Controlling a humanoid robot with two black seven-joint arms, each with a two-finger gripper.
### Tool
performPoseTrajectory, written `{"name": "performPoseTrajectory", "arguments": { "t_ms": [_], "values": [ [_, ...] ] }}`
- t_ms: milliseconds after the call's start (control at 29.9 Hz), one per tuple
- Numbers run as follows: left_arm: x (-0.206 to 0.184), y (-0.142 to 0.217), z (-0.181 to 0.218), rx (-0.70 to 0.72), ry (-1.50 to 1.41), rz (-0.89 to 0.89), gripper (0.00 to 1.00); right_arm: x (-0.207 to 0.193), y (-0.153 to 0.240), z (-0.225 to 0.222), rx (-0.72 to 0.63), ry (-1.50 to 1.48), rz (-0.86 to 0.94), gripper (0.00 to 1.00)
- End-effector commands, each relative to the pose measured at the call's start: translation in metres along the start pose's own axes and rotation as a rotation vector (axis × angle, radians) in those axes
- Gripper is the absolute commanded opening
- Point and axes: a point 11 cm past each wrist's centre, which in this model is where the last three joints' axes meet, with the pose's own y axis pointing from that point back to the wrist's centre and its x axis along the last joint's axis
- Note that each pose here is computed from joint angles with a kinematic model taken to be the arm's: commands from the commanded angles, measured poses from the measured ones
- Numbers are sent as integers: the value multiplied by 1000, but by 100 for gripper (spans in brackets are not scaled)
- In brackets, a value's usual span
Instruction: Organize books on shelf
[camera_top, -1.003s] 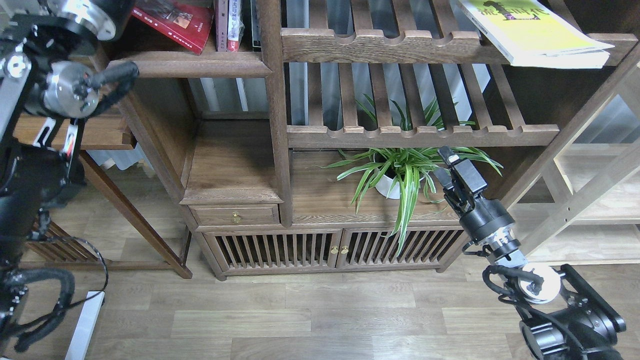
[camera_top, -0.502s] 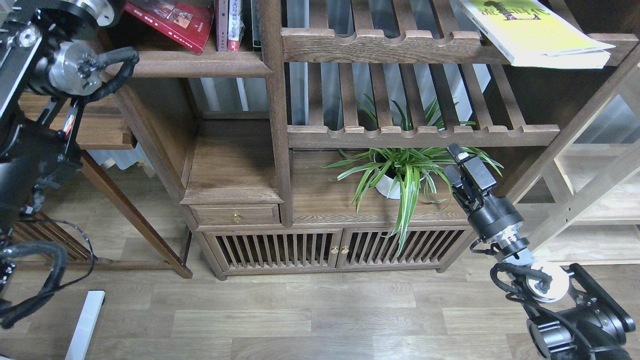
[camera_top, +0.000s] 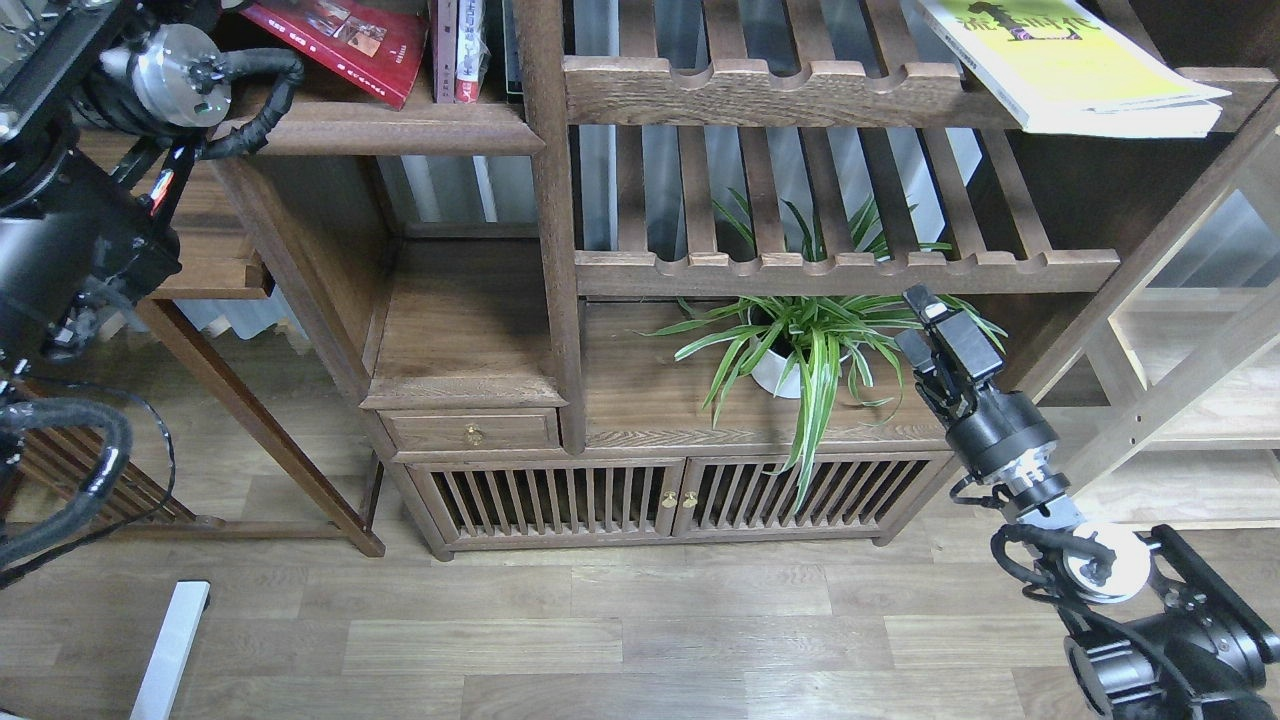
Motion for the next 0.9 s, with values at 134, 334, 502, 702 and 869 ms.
{"name": "performPoseTrajectory", "arguments": {
  "t_ms": [134,334,502,702,869],
  "values": [
    [2,-3,-4,2,13,15,13,0,0,-1,5,-1,-2,98],
    [-8,-2,-10,15,13,-3,15,0,0,1,1,-3,0,98],
    [-20,-2,-18,30,15,-22,16,0,0,1,2,-4,0,98],
    [-19,-2,-20,39,6,-12,24,0,-1,-1,5,-3,-2,98],
    [-18,-2,-23,44,-8,-8,30,-1,-1,-1,5,-3,-3,98]
  ]
}}
